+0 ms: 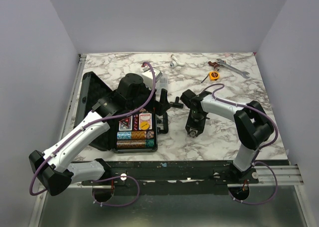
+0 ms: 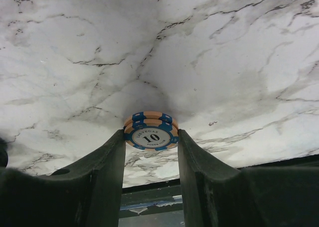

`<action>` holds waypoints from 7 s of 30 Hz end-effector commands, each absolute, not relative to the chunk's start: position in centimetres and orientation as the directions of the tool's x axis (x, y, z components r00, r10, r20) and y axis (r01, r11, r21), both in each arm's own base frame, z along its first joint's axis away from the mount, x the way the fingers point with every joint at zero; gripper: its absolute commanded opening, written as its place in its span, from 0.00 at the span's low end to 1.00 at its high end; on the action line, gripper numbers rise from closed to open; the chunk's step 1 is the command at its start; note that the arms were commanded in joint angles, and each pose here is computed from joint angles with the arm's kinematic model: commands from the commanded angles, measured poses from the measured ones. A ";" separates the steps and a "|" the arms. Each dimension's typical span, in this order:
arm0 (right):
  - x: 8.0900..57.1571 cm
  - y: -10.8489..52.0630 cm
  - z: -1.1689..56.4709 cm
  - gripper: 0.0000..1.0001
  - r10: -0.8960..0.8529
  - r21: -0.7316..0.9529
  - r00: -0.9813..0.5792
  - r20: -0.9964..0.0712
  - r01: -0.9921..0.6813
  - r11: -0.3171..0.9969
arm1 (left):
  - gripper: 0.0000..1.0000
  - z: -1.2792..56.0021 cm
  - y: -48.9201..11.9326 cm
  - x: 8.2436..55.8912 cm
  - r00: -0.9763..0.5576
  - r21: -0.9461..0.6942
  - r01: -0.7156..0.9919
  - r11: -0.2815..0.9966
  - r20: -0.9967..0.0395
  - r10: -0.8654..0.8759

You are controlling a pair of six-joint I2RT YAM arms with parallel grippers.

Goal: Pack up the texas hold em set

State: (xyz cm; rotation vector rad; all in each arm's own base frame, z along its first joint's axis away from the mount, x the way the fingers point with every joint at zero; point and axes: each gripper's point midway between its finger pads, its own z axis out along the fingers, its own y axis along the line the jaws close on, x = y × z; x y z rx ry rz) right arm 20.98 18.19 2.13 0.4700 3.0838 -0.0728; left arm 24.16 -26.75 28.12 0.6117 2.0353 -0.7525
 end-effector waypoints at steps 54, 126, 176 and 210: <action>30.1 22.8 12.3 0.01 0.592 0.323 -0.801 -0.087 0.539 0.778 | 0.77 17.5 -34.7 25.5 -0.656 -0.795 0.402 0.454 -0.596 -0.462; 32.2 20.5 18.4 0.98 0.475 0.484 -0.762 -0.440 0.245 0.840 | 0.00 16.1 -34.2 29.5 -0.608 -0.615 0.434 0.658 -0.739 -0.290; 30.0 14.3 13.1 1.00 0.247 0.242 -0.712 -0.658 0.110 0.964 | 0.00 9.1 -19.3 20.6 -0.913 -0.091 0.104 0.990 -0.403 0.059; 27.8 14.9 10.2 0.98 0.262 0.273 -0.783 -0.564 0.122 0.954 | 0.52 8.6 -20.3 20.2 -0.923 -0.106 0.105 0.989 -0.380 0.057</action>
